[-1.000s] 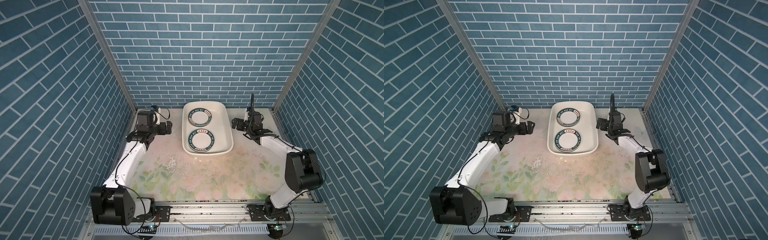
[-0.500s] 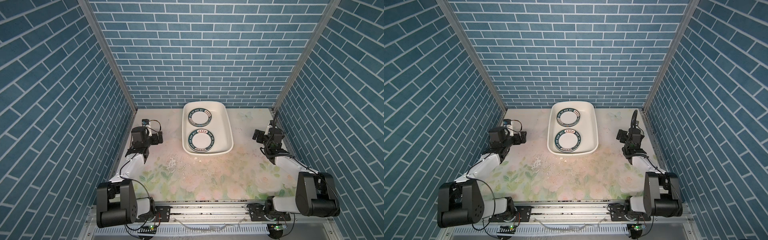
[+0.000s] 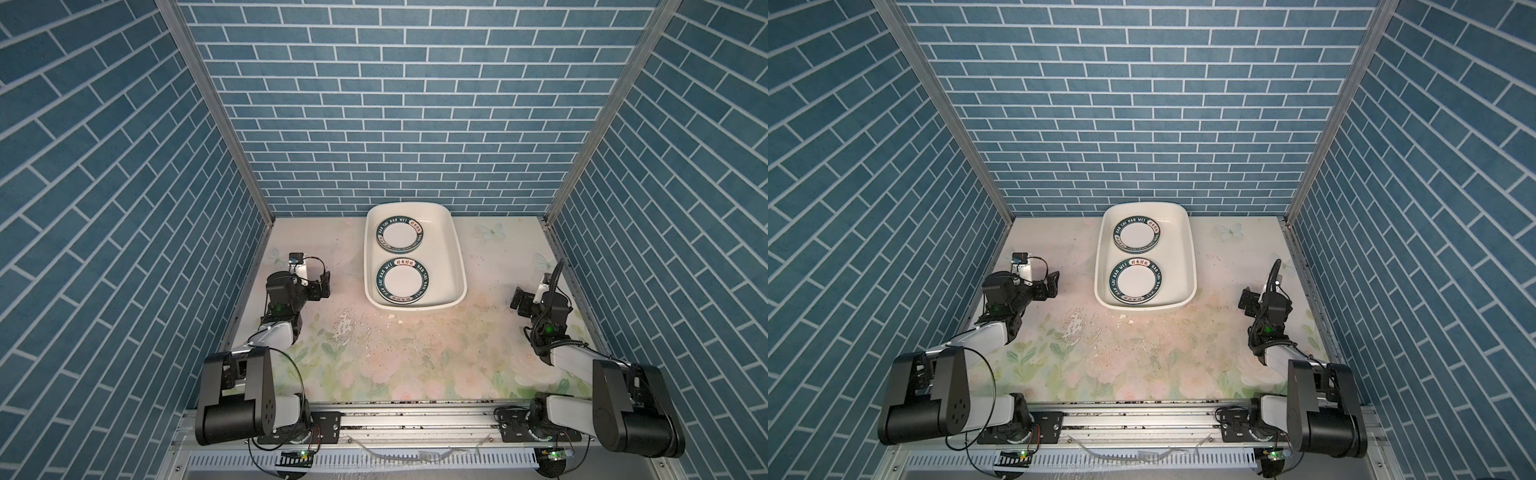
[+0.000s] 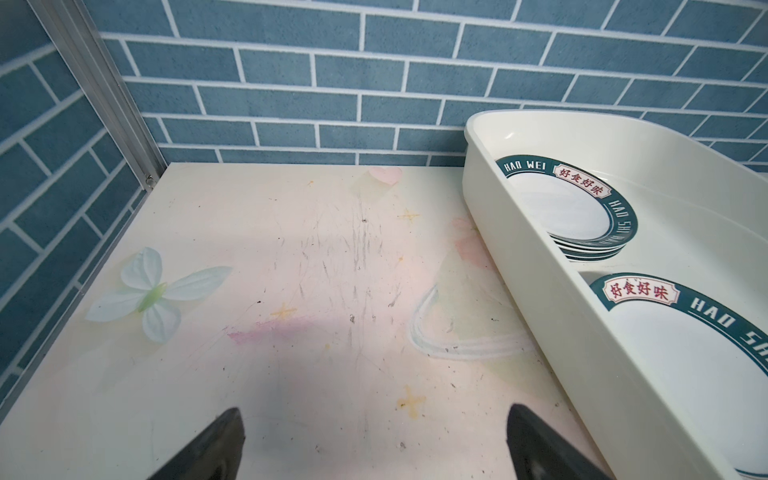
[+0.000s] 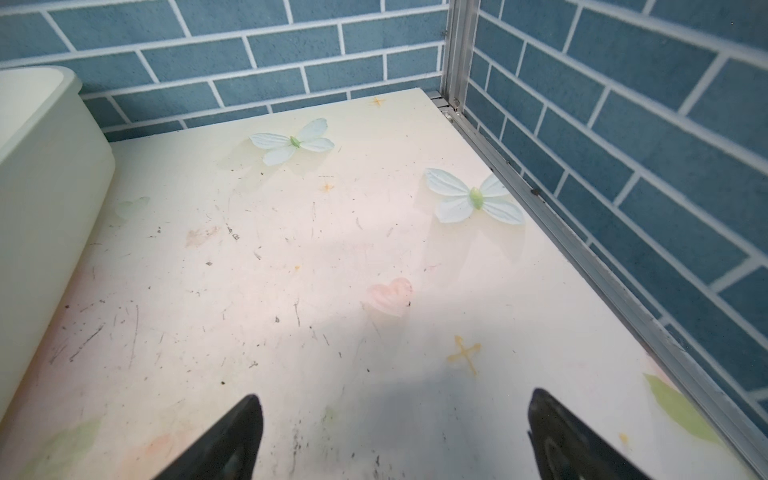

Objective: Place the plates into the plastic bin on the countertop

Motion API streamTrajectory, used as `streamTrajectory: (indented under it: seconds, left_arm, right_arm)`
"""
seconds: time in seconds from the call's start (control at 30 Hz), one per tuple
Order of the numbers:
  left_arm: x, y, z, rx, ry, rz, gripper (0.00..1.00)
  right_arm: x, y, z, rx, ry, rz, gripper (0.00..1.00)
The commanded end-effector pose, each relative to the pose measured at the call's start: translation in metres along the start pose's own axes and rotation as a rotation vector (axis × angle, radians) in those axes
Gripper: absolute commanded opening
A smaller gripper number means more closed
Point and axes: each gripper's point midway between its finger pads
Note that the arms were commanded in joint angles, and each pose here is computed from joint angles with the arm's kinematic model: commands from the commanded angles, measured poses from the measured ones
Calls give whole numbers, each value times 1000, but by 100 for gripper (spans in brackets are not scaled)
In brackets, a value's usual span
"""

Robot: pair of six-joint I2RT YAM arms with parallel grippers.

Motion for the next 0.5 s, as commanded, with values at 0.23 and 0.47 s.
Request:
streamTrajectory:
  seconds: [0.23, 0.47]
  left_arm:
    - [-32, -10, -3, -14, 49, -172, 99]
    - [-35, -7, -4, -52, 36, -158, 100]
  right_arm:
    - [16, 18, 3, 58, -11, -147, 99]
    - [6, 35, 4, 92, 1, -63, 98]
Point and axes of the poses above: each gripper's point midway between its finger pads, its own y axis out along the fingers, its own z axis along the line the jaws close on, x = y × z, and after that the axes turned 1 degree about -y, right-handed
